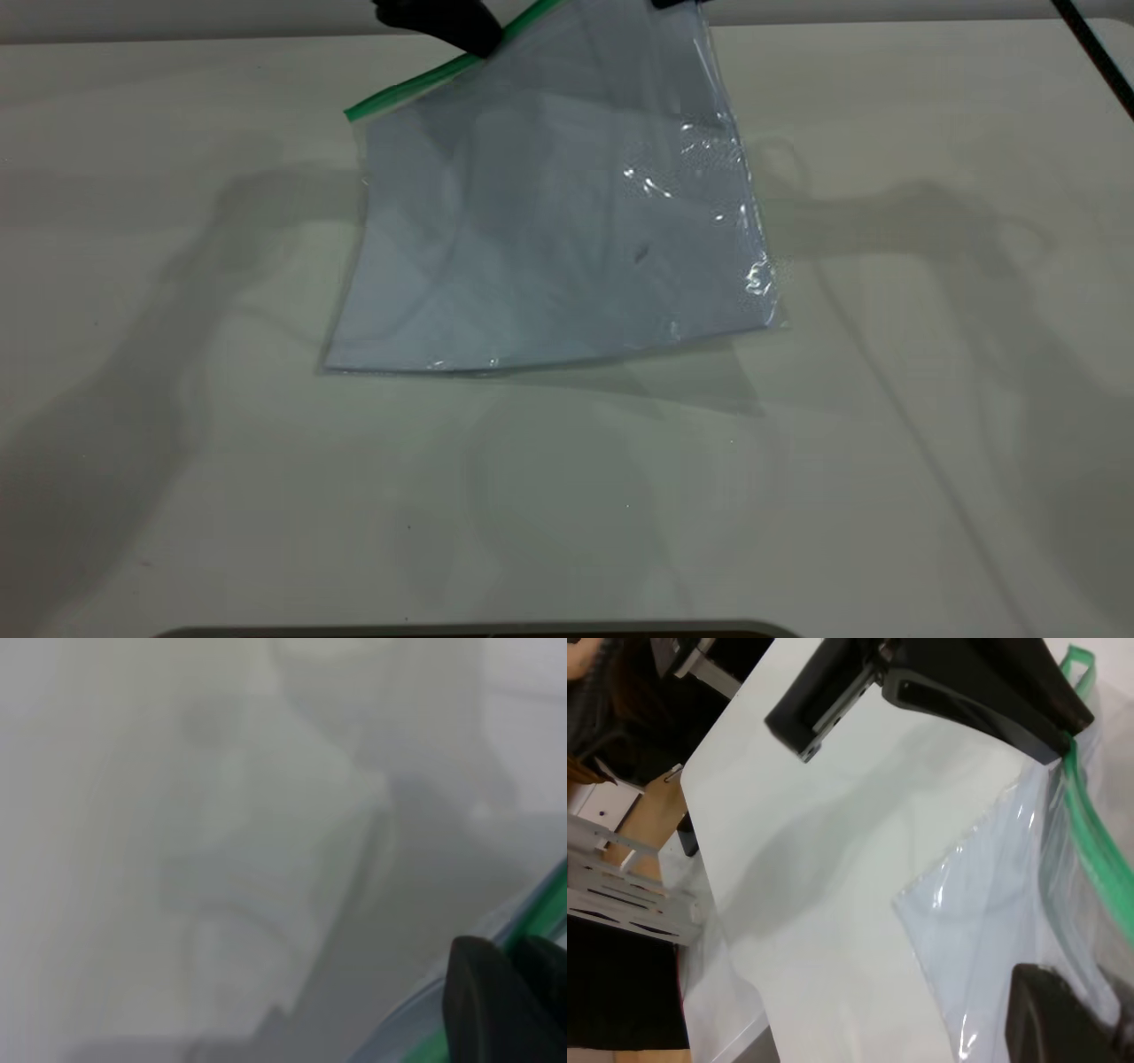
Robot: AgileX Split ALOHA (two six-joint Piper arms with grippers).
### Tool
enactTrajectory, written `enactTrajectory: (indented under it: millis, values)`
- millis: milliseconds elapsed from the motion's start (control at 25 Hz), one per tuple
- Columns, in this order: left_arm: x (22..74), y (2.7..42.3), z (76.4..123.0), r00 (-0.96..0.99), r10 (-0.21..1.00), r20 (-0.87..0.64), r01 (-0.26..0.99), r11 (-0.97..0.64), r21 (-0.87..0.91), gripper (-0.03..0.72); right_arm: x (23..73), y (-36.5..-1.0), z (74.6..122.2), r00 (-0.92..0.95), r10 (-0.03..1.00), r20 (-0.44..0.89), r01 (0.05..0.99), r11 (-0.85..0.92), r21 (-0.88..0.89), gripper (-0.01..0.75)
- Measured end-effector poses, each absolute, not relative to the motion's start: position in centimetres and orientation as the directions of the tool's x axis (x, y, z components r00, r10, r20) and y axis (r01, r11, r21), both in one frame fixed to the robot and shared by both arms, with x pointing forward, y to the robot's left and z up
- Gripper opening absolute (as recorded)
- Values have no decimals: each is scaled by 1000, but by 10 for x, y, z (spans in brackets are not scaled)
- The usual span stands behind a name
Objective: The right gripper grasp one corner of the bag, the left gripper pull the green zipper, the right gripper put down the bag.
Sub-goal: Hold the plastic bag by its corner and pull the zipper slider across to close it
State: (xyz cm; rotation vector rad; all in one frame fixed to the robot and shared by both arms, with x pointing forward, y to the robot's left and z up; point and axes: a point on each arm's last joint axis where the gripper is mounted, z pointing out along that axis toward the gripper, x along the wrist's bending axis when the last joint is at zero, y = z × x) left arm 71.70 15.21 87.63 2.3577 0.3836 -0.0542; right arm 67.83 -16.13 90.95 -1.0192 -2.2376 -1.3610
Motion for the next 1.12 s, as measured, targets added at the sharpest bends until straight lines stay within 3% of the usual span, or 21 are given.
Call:
enactTrajectory:
  millis: [320, 1120]
  values:
    - [721, 178, 872, 938, 313, -150, 337, -717, 611, 67, 682, -181, 927, -696, 411, 588, 707, 253, 660, 33]
    - [722, 218, 859, 899, 425, -107, 433, -825, 363, 79, 683, -186, 930, -701, 404, 588, 702, 245, 668, 33]
